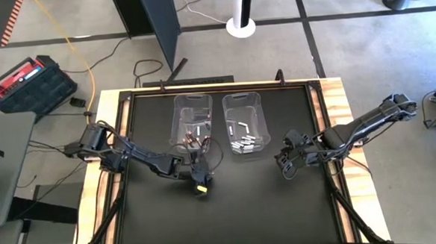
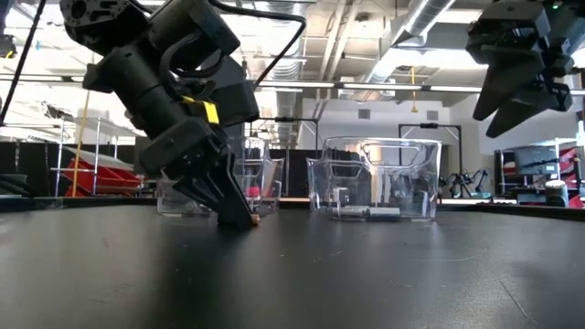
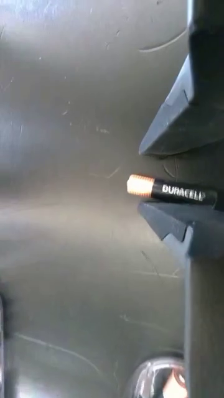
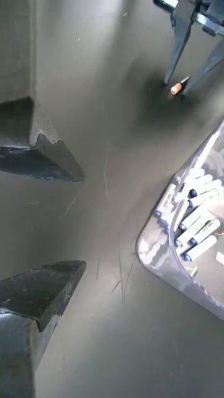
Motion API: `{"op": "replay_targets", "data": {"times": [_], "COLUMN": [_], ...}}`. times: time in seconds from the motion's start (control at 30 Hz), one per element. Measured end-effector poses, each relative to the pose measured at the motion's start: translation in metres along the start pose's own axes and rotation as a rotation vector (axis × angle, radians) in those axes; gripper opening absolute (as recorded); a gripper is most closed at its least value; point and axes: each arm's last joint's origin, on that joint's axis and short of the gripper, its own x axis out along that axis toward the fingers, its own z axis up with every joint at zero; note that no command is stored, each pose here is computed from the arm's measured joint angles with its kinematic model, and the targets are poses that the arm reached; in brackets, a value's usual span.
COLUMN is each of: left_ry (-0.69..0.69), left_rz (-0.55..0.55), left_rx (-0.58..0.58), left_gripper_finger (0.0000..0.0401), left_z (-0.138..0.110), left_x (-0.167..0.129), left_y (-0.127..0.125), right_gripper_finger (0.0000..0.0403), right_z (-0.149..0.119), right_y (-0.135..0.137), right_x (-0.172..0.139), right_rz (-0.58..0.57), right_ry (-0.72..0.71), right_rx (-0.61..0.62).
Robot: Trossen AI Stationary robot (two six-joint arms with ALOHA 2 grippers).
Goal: Sort batteries
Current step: Put the black battery into the left transparent bin
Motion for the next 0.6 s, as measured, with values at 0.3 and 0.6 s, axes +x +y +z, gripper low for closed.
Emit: {"op": "replay_targets", "data": {"times": [0.3, 0.6], "left_ry": [0.04, 0.035], "left_rz": [-0.038, -0.043], "left_rx": [-0.055, -0.1], "left_gripper_finger": [0.0061, 0.0033], "left_z": [-0.0031, -0.002], "left_x": [0.0, -0.0003], "left_y": [-0.0011, -0.0024], "right_gripper_finger": [0.0234, 0.0234], "right_z": [0.0004, -0.006], "right_y": [0.0009, 0.004], "right_x": [-0.0004, -0.0028], "right_rz": [0.015, 0.054], "right_ry": [0.0, 0.057], "right_rx": [0.006, -0.017]}}
